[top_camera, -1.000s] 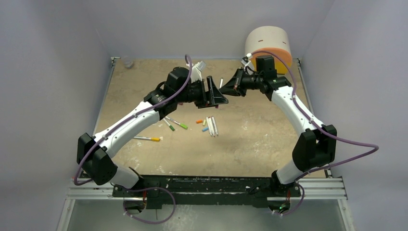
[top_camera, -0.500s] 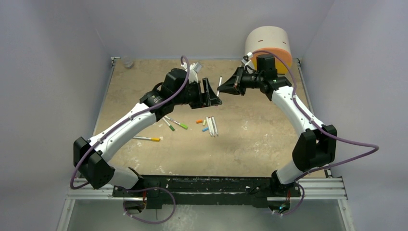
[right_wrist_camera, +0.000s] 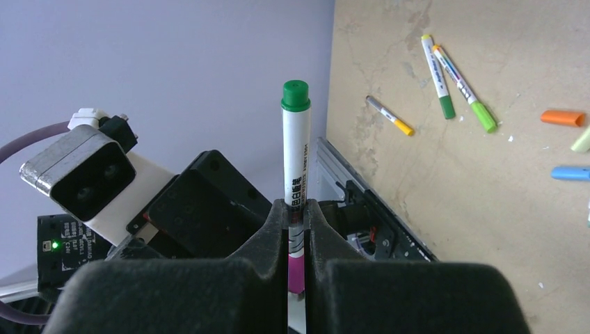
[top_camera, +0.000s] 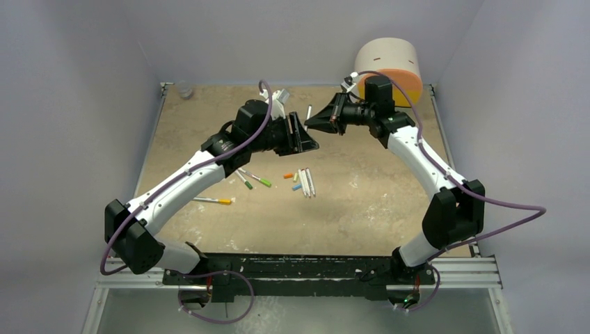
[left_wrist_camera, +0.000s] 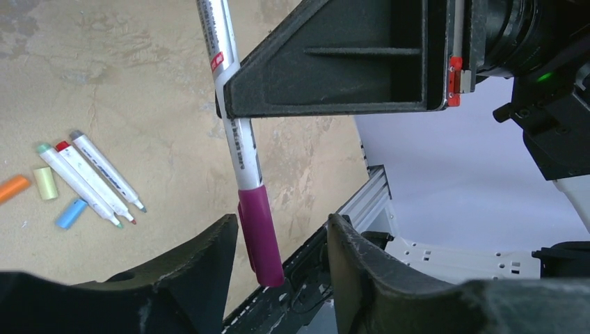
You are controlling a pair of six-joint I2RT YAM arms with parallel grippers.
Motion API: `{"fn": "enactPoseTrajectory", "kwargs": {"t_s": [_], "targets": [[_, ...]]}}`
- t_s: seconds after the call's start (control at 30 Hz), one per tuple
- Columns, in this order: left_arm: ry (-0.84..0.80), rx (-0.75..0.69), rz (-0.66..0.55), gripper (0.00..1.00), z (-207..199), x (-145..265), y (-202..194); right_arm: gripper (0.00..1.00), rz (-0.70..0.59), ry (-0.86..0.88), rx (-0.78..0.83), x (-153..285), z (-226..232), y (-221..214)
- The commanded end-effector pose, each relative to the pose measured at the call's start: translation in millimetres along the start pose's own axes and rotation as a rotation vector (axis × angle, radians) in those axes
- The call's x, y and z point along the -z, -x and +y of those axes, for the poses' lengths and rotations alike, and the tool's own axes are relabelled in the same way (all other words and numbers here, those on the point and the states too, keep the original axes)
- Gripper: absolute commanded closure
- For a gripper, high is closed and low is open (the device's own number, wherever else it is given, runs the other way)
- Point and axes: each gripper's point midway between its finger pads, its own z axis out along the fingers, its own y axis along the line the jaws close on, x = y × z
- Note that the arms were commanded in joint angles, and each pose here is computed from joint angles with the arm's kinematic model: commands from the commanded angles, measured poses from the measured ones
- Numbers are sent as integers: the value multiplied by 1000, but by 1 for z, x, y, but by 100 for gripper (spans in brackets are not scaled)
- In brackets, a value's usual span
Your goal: Open the pen caps
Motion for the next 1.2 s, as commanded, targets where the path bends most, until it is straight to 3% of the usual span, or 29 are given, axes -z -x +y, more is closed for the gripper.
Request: {"fn": "enactPoseTrajectory", "kwargs": {"t_s": [0.0, 0.1, 0.17, 0.33, 0.37, 0.4, 0.53, 0.67, 0.97, 1.07, 1.17], "targets": [[-39, -16, -71, 58, -13, 9, 15, 100, 7, 84, 44, 7, 30, -7], [-36, -9, -66, 78, -12, 7, 13, 100, 11, 84, 43, 6, 29, -9], [-32, -4, -58, 100, -10, 5, 12, 100, 11, 83, 41, 6, 28, -9], [-31, 8, -55, 100, -9, 4, 11, 98, 14, 83, 44, 6, 27, -11], [-33, 9, -56, 100, -10, 4, 12, 80, 15, 80, 46, 6, 27, -12], [-35, 8, -55, 100, -10, 3, 11, 71, 16, 73, 49, 6, 26, -12], [-39, 14, -46, 100, -10, 2, 10, 68, 22, 37, 71, 6, 21, -14], [-46, 15, -44, 100, -11, 0, 10, 70, 30, 31, 70, 4, 19, -18], [-50, 21, -33, 100, -11, -3, 9, 92, 52, 26, 91, -5, 23, -24], [-54, 27, -8, 100, -12, -2, 5, 100, 53, 24, 94, -5, 29, -21], [-60, 40, 51, 100, -13, 6, -8, 100, 14, -16, 108, -1, 29, 4]]}}
